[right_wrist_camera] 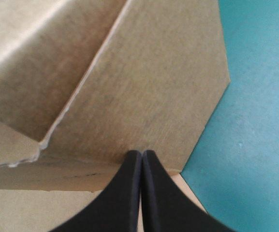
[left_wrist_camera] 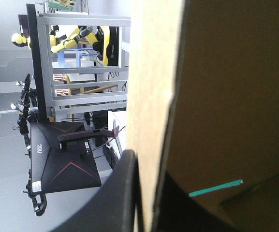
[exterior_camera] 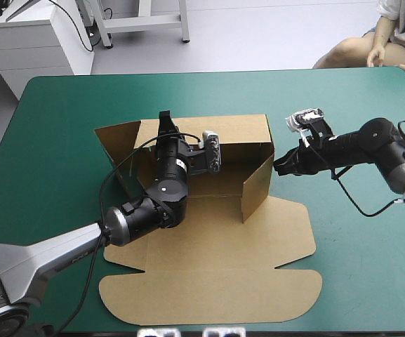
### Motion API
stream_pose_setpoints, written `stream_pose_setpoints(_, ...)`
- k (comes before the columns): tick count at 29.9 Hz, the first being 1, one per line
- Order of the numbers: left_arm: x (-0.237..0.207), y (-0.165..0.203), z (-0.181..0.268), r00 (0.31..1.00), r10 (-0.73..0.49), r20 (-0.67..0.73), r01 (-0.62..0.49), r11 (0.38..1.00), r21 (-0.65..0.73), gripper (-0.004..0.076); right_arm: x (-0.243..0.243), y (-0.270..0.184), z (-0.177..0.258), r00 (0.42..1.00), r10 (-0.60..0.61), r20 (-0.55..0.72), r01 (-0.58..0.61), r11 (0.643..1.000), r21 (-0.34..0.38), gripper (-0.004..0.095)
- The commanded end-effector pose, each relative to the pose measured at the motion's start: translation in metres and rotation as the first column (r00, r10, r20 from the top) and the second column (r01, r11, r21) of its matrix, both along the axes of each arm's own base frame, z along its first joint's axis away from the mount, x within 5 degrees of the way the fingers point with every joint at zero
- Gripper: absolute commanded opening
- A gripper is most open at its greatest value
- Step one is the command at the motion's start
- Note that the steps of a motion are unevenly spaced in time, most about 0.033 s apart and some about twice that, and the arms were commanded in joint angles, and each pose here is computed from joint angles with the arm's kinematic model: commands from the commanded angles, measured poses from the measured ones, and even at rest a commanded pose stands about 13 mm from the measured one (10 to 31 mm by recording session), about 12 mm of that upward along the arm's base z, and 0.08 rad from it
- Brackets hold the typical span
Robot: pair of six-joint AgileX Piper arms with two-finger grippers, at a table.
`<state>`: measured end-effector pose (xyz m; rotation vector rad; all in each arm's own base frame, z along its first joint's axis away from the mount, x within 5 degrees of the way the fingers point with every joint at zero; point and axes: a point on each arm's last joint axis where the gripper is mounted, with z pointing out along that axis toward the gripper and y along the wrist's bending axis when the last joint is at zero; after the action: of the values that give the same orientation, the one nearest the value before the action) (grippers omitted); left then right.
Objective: Fold the box
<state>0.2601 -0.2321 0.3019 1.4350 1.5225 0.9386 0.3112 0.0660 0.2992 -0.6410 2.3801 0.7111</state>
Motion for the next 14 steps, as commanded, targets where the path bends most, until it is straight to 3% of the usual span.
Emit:
stream_pose_setpoints(1, -0.005, 0.003, 0.022, 0.999, 0.007, 0.042, -0.004, 0.997, -0.078, -0.0008, -0.003, 0.001, 0.021, 0.993, -0.010, 0.114, 0.004, 0.999, 0.051, -0.0018)
stream_pose_setpoints(5, -0.005, 0.003, 0.022, 0.999, 0.007, 0.042, -0.004, 0.997, -0.078, -0.0008, -0.004, -0.001, 0.018, 0.993, 0.026, 0.112, -0.026, 1.000, 0.000, -0.0002)
stream_pose_setpoints(8, -0.005, 0.003, 0.022, 0.999, 0.007, 0.042, -0.004, 0.997, -0.078, -0.0008, -0.009, 0.001, 0.015, 0.995, 0.071, 0.068, -0.071, 0.997, -0.002, 0.0082)
stream_pose_setpoints(11, -0.005, 0.003, 0.022, 0.999, 0.007, 0.042, -0.004, 0.997, -0.078, -0.0008, -0.012, 0.001, 0.014, 0.994, 0.100, 0.045, -0.099, 0.995, -0.015, 0.0247)
stream_pose_setpoints(14, -0.005, 0.003, 0.022, 0.999, 0.007, 0.042, -0.004, 0.997, -0.078, -0.0008, -0.014, 0.000, 0.013, 0.992, 0.123, 0.029, -0.122, 0.992, -0.031, 0.0504)
